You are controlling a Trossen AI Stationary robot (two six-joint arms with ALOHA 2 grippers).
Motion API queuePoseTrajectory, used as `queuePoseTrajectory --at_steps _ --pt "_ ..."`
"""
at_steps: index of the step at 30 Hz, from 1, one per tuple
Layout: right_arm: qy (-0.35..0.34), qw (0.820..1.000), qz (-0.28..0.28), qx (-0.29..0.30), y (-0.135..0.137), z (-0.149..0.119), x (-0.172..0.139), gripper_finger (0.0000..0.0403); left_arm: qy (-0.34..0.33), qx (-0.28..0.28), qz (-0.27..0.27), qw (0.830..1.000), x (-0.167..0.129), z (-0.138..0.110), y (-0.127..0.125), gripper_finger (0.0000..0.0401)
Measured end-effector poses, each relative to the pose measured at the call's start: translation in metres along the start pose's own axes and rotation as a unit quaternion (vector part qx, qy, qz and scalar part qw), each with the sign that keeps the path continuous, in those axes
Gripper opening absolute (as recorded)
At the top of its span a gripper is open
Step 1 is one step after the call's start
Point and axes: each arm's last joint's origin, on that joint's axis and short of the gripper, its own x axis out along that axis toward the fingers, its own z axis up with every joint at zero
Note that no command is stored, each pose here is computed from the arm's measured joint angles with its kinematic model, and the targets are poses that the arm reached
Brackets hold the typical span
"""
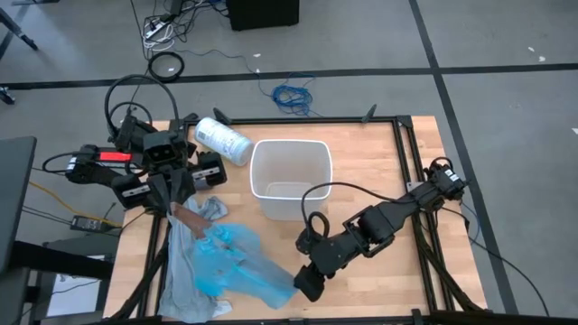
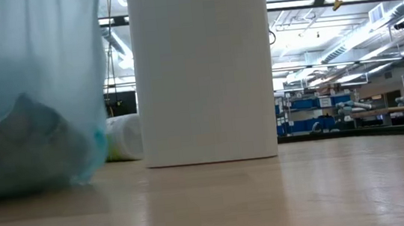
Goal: Place trash/remove bag and relplace
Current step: Close the blue trash bag
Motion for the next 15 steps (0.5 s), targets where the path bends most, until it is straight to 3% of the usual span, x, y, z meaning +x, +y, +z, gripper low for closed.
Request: queuePoseTrajectory --at_steps 6,15 --pt "-0.005 1.000 -0.005 0.000 -0.0008 0.0004 0.0000 0.0164 -0.001 0.011 0.001 1.000 0.0000 0.0001 0.0000 0.0005" --pt "-0.036 0.999 -0.019 -0.010 -0.0024 0.0031 -0.0001 0.0126 -0.001 0.012 0.001 1.000 0.0000 0.0001 0.0000 0.0005"
